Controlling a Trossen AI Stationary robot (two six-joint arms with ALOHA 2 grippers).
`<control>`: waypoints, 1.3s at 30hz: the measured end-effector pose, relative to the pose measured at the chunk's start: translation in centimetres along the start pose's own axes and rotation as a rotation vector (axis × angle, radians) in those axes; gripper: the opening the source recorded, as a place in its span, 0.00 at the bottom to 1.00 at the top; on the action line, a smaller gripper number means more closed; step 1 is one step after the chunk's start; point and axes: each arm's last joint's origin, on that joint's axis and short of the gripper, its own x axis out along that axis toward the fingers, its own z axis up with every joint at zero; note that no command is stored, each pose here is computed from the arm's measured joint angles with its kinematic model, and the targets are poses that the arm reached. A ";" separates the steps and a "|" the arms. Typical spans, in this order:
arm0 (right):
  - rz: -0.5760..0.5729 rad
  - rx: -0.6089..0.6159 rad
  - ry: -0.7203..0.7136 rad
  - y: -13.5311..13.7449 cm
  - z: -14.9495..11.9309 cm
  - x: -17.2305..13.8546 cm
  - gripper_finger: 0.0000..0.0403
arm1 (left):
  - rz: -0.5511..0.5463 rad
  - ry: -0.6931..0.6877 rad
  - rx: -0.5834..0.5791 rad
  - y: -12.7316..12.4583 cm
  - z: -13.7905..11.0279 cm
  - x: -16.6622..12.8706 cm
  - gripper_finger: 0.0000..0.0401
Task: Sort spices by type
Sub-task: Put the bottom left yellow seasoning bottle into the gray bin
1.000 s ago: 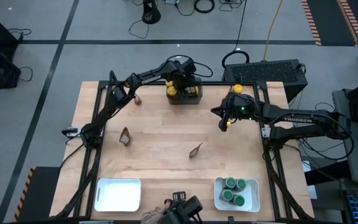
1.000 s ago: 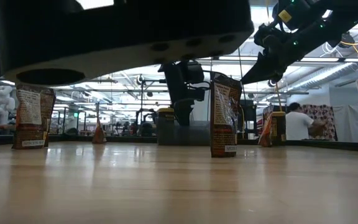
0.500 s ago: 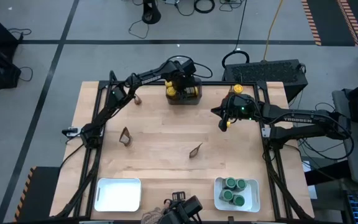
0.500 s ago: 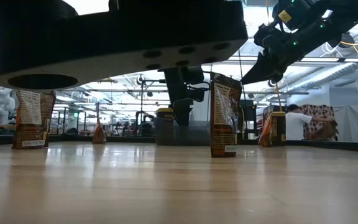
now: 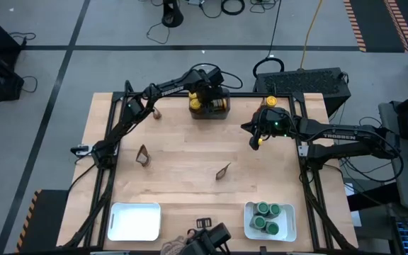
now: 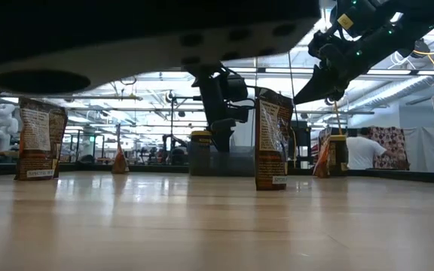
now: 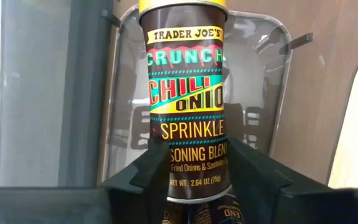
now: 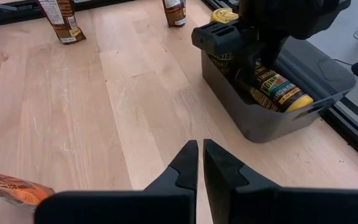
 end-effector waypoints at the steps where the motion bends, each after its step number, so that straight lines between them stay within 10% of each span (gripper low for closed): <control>1: 0.000 0.000 0.000 0.0 0.0 0.0 0.02 | 0.000 0.000 0.000 0.0 0.0 0.0 0.36; 39: 0.000 -0.019 -0.001 0.0 0.0 0.0 0.02 | -0.001 -0.018 0.009 -0.1 0.5 -1.9 0.21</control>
